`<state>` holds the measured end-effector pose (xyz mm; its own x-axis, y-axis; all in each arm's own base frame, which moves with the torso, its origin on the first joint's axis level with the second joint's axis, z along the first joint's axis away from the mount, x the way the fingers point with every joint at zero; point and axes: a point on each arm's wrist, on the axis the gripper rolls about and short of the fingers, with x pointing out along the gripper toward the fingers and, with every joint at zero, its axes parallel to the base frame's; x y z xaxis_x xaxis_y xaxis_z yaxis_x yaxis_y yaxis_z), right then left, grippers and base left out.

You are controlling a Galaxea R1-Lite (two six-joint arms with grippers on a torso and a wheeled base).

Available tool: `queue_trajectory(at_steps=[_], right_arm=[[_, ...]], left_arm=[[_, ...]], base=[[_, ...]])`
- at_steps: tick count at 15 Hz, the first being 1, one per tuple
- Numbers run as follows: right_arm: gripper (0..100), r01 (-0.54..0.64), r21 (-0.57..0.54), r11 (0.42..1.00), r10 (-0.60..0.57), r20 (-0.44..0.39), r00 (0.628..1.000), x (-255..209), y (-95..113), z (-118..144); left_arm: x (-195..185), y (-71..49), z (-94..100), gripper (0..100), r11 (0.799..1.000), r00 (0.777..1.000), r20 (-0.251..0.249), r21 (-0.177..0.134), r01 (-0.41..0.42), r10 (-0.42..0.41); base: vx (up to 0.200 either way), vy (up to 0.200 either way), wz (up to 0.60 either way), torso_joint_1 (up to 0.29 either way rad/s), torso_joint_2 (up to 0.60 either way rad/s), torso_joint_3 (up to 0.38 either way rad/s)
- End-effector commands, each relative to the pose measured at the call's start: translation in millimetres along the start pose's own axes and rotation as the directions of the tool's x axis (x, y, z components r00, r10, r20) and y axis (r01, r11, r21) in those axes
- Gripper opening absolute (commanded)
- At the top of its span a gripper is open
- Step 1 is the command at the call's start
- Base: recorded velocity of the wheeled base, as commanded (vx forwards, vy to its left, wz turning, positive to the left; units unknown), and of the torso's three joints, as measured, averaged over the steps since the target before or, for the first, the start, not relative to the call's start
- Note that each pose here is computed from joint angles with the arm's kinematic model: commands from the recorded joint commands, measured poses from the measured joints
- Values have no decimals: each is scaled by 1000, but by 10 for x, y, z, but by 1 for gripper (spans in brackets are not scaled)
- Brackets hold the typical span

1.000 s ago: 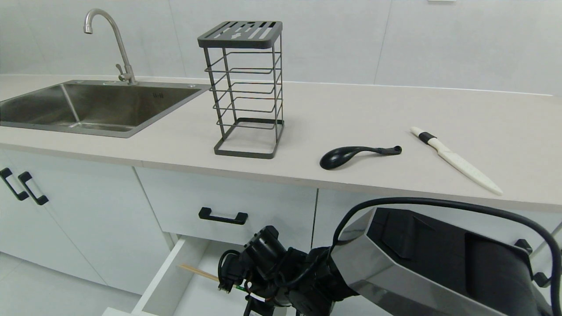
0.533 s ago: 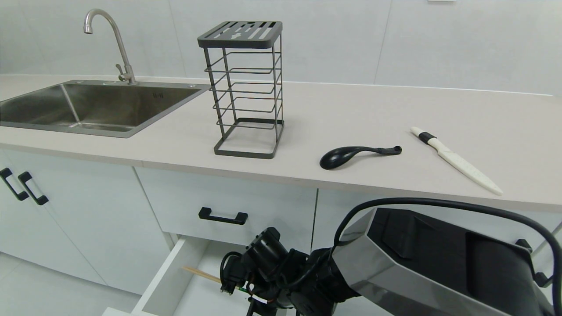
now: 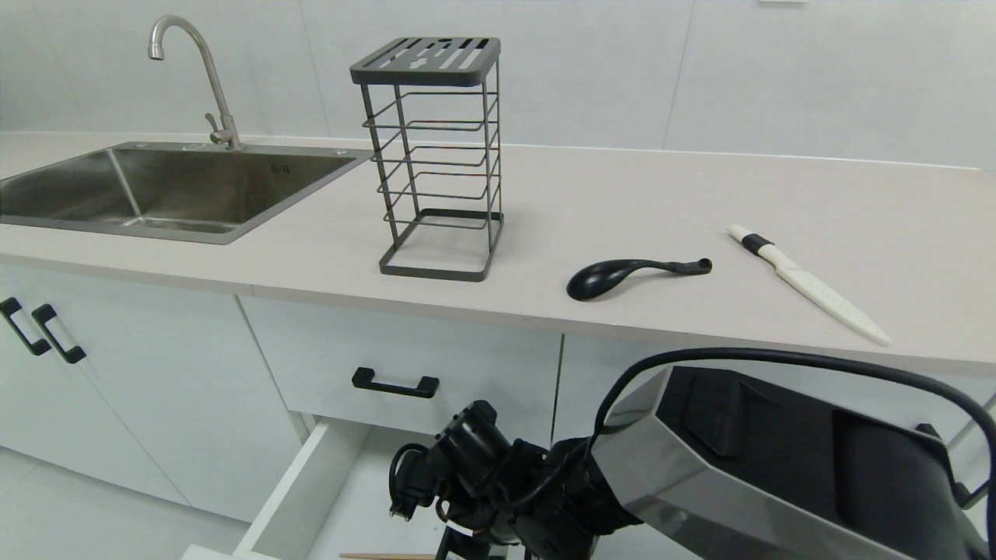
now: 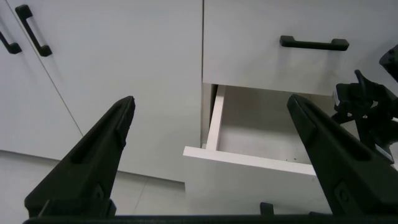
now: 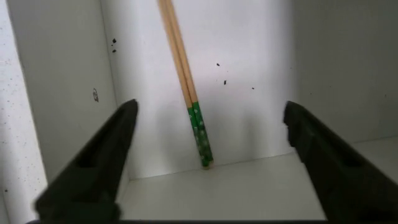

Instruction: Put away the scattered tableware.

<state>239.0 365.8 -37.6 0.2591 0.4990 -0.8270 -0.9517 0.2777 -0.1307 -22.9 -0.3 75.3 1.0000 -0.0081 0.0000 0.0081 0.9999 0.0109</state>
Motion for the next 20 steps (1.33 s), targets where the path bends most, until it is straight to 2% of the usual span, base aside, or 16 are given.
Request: queue_trajectory(at_steps=[1,5,9,15,20], right_arm=[[100,19,-12,1000,-18,67,998,-283,-7,182],[100,32,-36,999,-28,117,993,-782,105,242],[100,41,-51,998,-30,192,981,-1070,210,269],[100,56,-45,997,-42,263,964,-1539,283,174],[100,70,-42,997,-55,283,958,-1751,294,106]], left_arm=[[1,0,0,100,1000,1000,-2,0,1,-1],[1,0,0,100,1000,1000,-2,0,1,-1],[1,0,0,100,1000,1000,-2,0,1,-1],[1,0,0,100,1000,1000,-2,0,1,-1],[1,0,0,100,1000,1000,-2,0,0,0]], base=[[0,0,0,0,0,0],[0,0,0,0,0,0],[0,0,0,0,0,0],[0,0,0,0,0,0],[0,0,0,0,0,0]])
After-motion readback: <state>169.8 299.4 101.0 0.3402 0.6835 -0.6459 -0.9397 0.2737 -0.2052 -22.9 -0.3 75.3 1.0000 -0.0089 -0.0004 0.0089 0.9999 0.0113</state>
